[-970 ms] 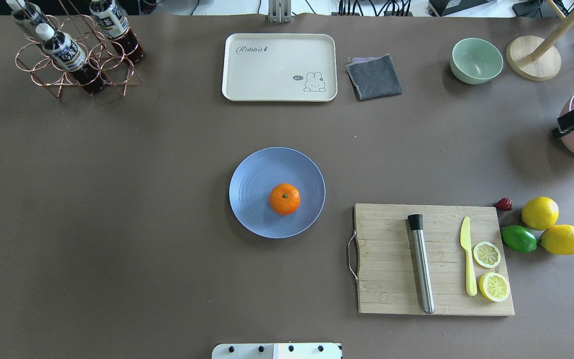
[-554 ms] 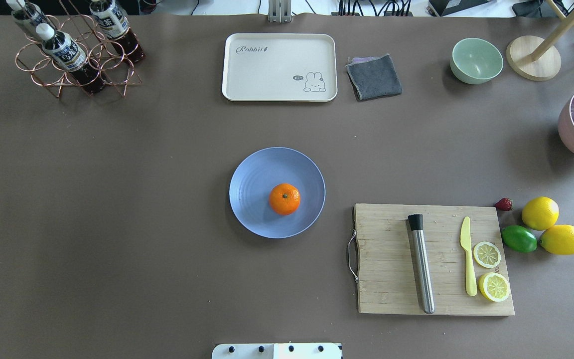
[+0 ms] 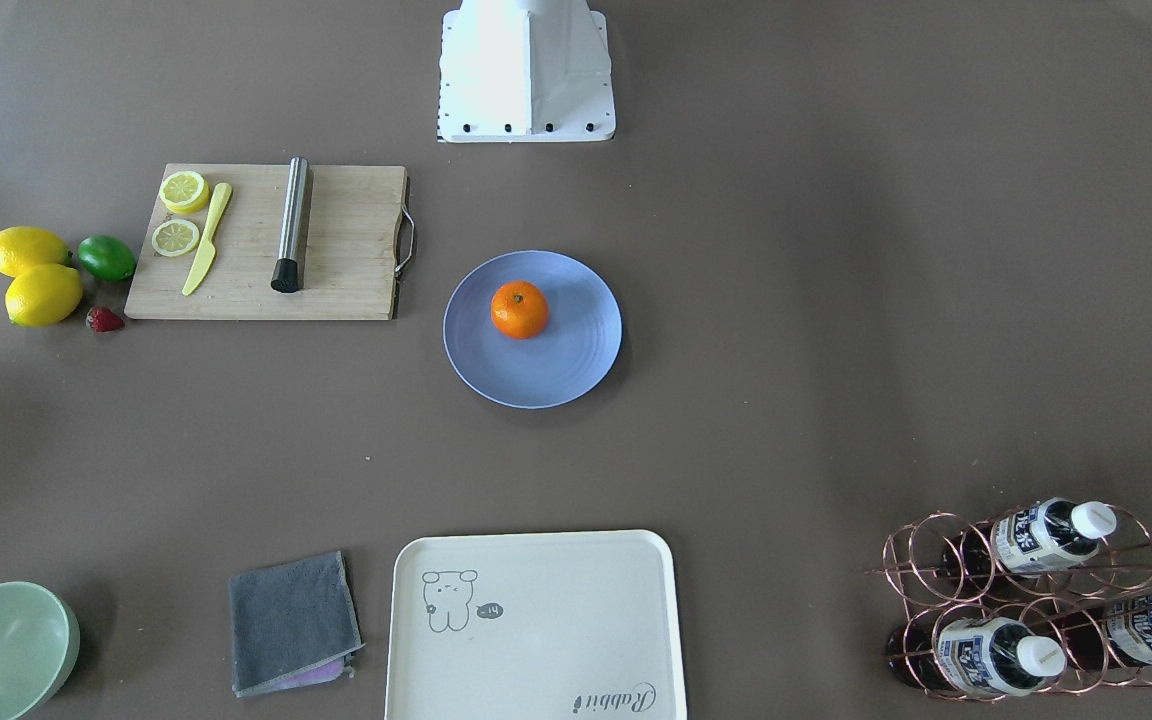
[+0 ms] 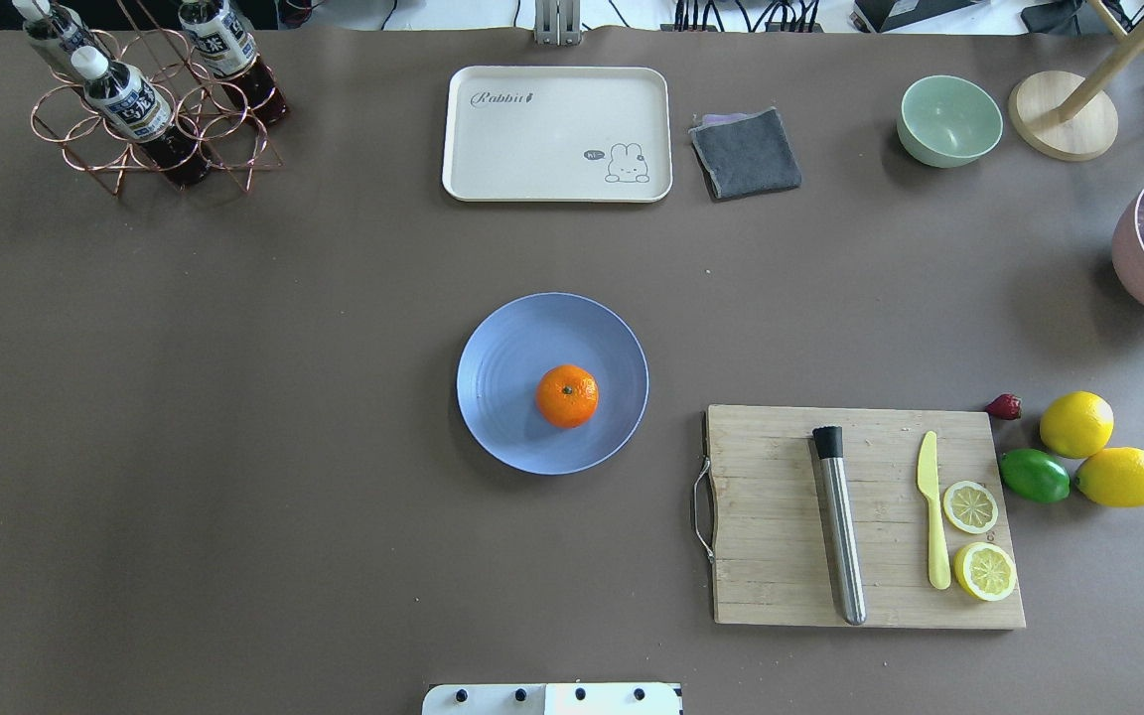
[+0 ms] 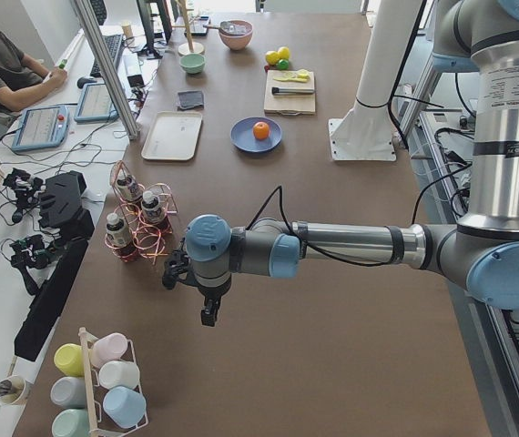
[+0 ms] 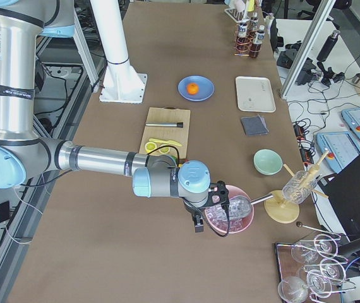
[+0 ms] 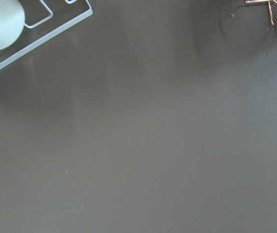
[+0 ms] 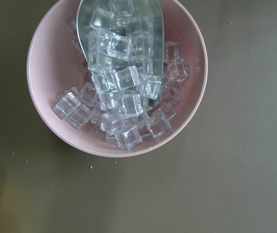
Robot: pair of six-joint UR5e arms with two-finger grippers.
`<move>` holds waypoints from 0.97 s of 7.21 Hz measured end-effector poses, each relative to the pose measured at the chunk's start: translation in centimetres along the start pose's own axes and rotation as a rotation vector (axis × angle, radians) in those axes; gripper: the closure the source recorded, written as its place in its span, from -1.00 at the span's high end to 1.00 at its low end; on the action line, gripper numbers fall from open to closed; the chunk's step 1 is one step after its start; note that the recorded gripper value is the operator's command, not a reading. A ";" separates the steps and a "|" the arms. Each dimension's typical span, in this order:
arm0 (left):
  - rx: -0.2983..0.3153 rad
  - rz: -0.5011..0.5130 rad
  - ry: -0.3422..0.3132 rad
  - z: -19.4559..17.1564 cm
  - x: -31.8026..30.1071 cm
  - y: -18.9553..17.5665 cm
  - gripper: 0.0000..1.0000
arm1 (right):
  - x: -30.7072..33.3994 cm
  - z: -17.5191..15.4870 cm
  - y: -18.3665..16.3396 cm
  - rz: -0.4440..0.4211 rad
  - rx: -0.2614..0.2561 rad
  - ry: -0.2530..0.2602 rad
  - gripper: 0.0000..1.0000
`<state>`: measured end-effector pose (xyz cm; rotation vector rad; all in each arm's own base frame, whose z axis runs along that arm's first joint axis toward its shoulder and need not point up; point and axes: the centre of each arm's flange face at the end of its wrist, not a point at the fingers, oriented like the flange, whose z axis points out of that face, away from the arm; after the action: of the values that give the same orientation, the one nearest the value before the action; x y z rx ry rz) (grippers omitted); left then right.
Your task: Pick orange to plate
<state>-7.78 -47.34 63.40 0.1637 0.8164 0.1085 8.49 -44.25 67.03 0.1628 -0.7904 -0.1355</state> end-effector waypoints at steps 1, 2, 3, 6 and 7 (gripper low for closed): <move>0.024 0.026 0.010 -0.9 0.5 1.0 0.95 | -0.2 -0.4 -0.1 -0.004 0.009 0.001 1.00; 0.044 0.032 0.015 -1.8 1.3 1.2 0.95 | -0.4 -0.7 -0.3 -0.008 0.013 0.004 1.00; 0.054 0.027 0.017 -2.3 1.7 1.3 0.95 | -0.4 -0.7 -0.3 -0.010 0.014 0.008 1.00; 0.074 -0.004 0.012 -3.1 0.7 2.0 0.95 | -0.7 -0.4 -0.7 -0.017 0.008 0.010 1.00; 0.070 -0.023 0.012 -2.7 -0.2 2.8 0.95 | -1.3 -0.2 -1.6 -0.029 0.005 0.010 1.00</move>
<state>-10.00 -44.38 62.28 0.2197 0.8346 0.0596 7.65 -45.54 65.64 0.1799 -0.7789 -0.1593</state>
